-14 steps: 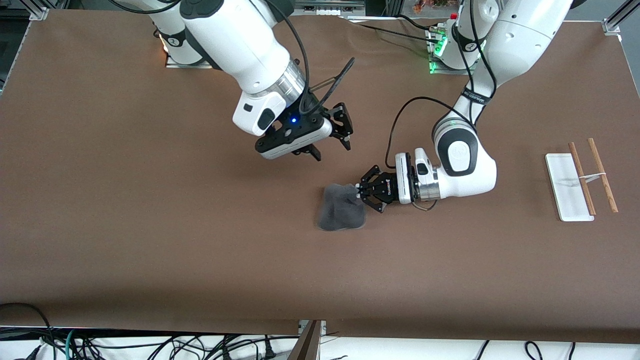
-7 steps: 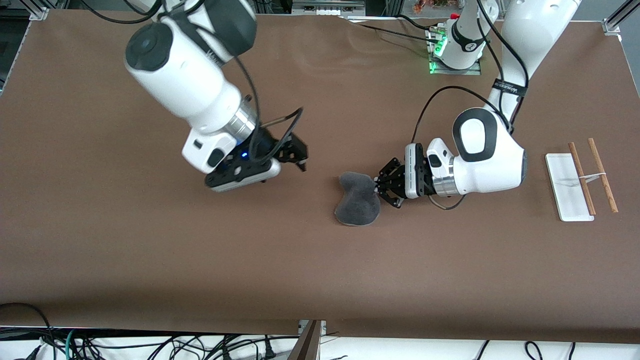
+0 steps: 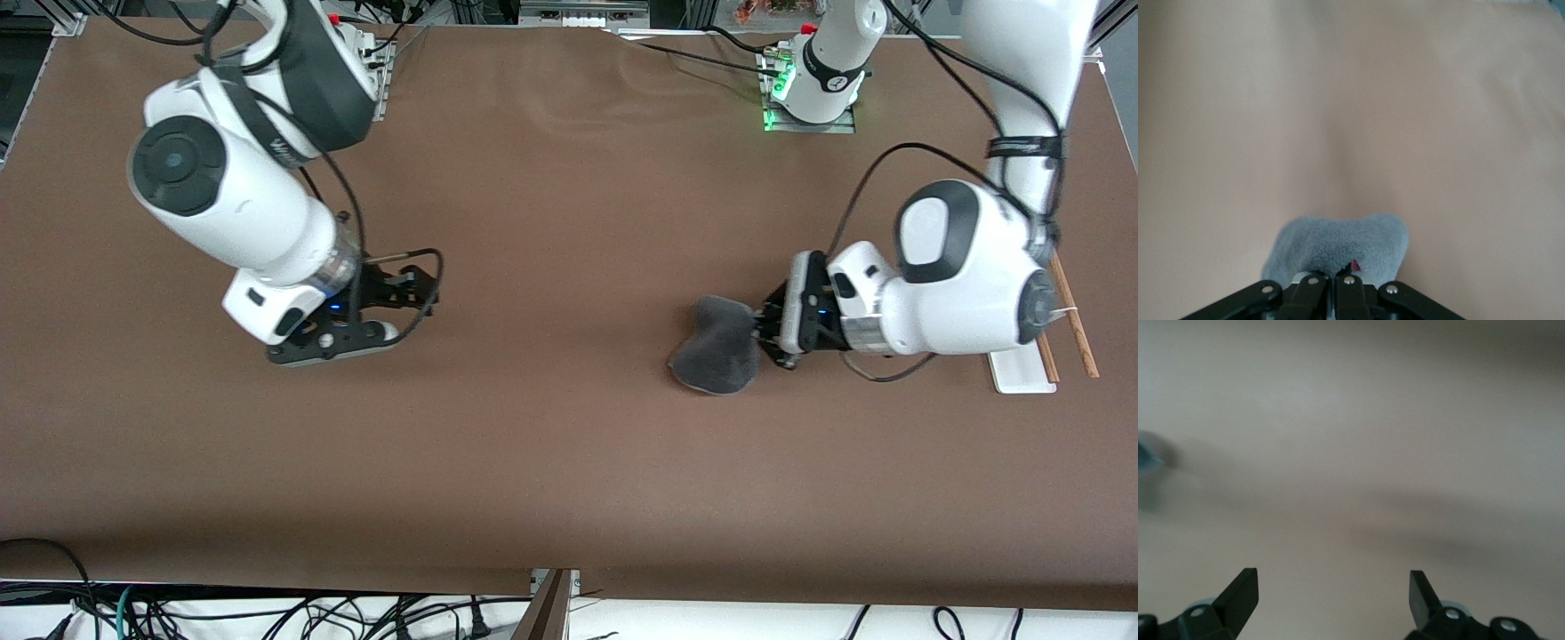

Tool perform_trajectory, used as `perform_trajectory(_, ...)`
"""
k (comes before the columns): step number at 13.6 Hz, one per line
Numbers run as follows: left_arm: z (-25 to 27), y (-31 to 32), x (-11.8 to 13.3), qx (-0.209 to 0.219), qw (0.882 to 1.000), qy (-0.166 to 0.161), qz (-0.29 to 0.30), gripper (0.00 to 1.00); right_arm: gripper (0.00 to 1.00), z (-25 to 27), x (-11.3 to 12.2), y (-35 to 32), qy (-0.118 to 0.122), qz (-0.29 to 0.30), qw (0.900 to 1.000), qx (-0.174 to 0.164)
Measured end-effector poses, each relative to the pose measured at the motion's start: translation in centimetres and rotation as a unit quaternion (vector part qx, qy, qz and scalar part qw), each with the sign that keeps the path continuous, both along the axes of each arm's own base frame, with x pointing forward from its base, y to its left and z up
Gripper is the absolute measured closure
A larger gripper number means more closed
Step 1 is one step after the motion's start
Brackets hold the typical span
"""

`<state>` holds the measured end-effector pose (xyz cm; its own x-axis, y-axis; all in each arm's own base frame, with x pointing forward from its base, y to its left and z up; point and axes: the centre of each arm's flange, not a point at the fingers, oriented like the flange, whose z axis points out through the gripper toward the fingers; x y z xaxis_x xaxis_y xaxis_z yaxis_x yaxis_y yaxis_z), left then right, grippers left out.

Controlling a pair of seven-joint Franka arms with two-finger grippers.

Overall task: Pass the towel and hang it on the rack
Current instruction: 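Carry the towel to the rack with the left gripper while the right gripper withdraws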

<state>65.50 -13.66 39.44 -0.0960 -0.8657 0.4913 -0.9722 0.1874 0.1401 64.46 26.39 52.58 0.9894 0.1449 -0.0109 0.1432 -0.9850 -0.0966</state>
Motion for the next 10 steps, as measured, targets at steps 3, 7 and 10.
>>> perform_trajectory(3, 1.3, 6.2, 0.5, 0.073, 0.997, 0.012, -0.01, 0.97, 0.0, 2.4, -0.4, -7.8, 0.004, -0.032, 0.999, -0.039)
perform_trajectory(7, 3.3, 17.1, 0.8, 0.164, 0.986, 0.019, 0.023, 0.97, 0.0, 5.6, -2.2, -13.9, -0.008, -0.071, 0.996, -0.061)
perform_trajectory(10, 3.8, 24.4, 0.0, 0.223, 0.973, 0.029, 0.049, 0.97, 0.0, 7.8, -3.9, -16.5, -0.016, -0.064, 0.994, -0.086)
